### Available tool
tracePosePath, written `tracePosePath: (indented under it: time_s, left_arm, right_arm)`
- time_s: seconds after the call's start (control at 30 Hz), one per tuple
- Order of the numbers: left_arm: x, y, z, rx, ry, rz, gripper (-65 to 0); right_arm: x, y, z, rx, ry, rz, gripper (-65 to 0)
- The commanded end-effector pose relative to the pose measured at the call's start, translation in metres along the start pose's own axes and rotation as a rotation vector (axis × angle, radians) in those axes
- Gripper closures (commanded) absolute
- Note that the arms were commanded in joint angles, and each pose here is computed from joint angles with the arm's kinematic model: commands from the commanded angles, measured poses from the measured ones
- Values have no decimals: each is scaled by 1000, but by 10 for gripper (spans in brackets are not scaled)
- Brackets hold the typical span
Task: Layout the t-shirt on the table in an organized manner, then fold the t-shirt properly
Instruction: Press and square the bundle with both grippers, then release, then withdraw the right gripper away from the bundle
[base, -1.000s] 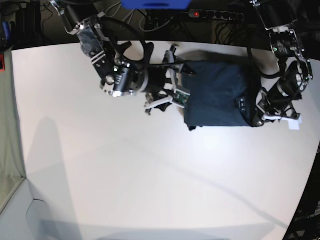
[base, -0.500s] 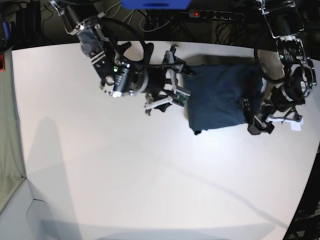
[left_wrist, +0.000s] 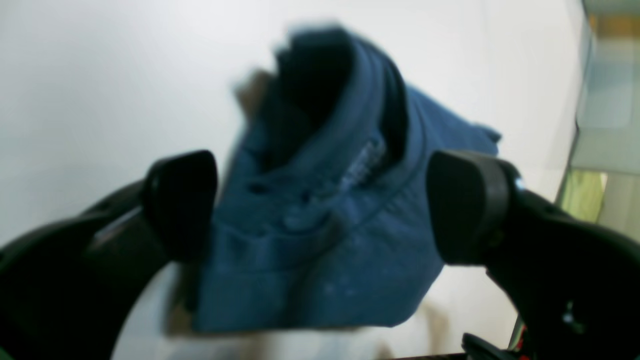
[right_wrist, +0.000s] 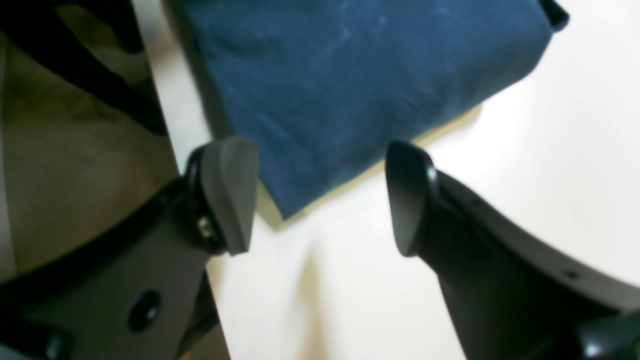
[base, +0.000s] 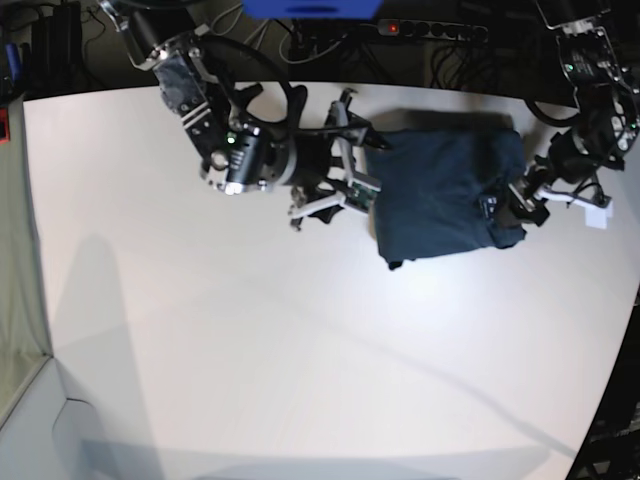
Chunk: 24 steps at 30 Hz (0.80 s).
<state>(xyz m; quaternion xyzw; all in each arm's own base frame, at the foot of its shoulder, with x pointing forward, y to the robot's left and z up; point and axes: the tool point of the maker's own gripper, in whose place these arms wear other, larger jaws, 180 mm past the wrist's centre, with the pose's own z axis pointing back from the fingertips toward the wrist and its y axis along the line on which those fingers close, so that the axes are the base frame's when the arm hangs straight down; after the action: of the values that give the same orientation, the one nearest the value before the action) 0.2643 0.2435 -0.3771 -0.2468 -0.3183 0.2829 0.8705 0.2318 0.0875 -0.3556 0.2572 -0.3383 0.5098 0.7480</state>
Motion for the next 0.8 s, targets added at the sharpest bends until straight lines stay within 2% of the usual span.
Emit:
tracePosePath:
  time_s: [0.0, 0.2, 0.33, 0.47, 0.67, 0.77]
  left_arm:
    - [8, -2, 3, 5, -24, -22, -650]
    - [-14, -8, -20, 79, 25, -189, -650]
    - [-20, -8, -28, 113, 20, -259, -650]
    - [-33, -1, -45, 135, 75, -281, -650]
    - [-46, 17, -59, 172, 133, -253, -650]
    - [-46, 18, -59, 174, 135, -251, -650]
  right_arm:
    - [18, -2, 3, 0, -60, 16, -391]
    - [18, -1, 3, 1, -61, 15, -391]
    - [17, -2, 3, 1, -58, 15, -391]
    - [17, -1, 3, 2, -57, 14, -391]
    - [9, -5, 6, -8, -37, 19, -391]
    - [7, -22, 14, -55, -44, -11, -391]
